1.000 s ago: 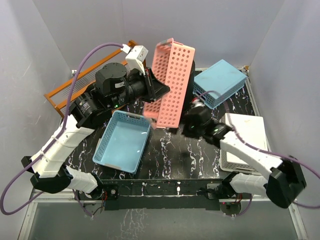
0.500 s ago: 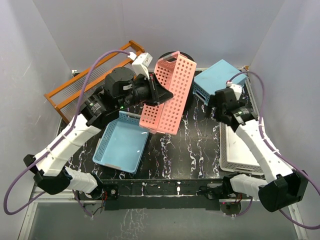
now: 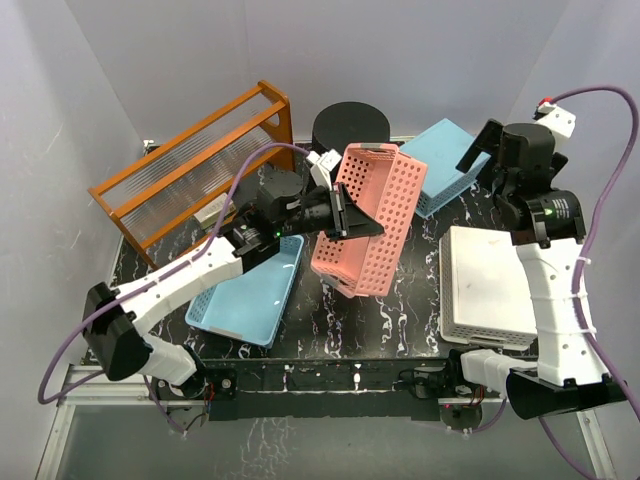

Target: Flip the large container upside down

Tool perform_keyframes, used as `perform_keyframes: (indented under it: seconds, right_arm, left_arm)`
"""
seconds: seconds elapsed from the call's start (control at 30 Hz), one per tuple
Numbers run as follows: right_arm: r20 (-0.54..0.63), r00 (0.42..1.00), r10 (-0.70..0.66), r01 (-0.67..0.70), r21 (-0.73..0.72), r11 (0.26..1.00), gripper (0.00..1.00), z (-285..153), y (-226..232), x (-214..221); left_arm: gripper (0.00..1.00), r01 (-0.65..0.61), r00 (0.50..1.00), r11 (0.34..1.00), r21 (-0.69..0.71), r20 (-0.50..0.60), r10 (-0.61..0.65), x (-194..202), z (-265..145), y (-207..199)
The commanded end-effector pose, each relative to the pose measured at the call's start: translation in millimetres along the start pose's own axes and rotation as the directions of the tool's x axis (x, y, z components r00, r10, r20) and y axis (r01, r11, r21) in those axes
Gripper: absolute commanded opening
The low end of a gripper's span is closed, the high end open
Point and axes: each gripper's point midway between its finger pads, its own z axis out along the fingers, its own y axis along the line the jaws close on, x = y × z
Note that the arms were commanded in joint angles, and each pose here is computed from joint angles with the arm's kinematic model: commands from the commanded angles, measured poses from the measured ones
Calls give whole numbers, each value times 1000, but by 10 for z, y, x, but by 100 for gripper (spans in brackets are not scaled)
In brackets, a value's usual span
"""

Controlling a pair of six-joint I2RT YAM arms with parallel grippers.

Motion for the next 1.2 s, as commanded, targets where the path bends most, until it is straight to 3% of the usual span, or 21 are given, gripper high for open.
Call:
perform_keyframes:
  seconds: [0.0, 0.33, 0.43, 0.6, 0.73, 0.87, 1.17]
  right_arm:
    - [64, 997, 49, -46, -56, 997, 98, -191, 58, -245]
    - [27, 999, 34, -32, -72, 997, 98, -80, 80, -33]
    - [47, 998, 34, -32, -59, 998, 98, -144, 23, -75]
    - [59, 998, 30, -26, -68, 997, 98, -193, 9, -94]
    - [54, 998, 29, -25, -74, 997, 98, -190, 13, -69]
    - [43, 999, 23, -19, -95, 995, 98, -167, 57, -34]
    - [38, 999, 30, -26, -112, 993, 98, -151, 75, 22]
  left_arm:
    - [0, 106, 994, 983, 151, -35, -101, 82, 80, -294]
    - [0, 7, 993, 994, 105, -117, 5, 558, 379, -359]
    - [0, 32, 994, 992, 125, -111, -18, 635, 367, -304]
    - [0, 74, 974, 981, 178, -226, -33, 884, 474, -179]
    - [0, 150, 976, 967, 205, -189, -111, 845, 457, -111]
    - [0, 287, 956, 896, 340, -160, -245, 632, 400, -102]
    - [0, 516, 839, 701, 492, -125, -530, 497, 350, 216]
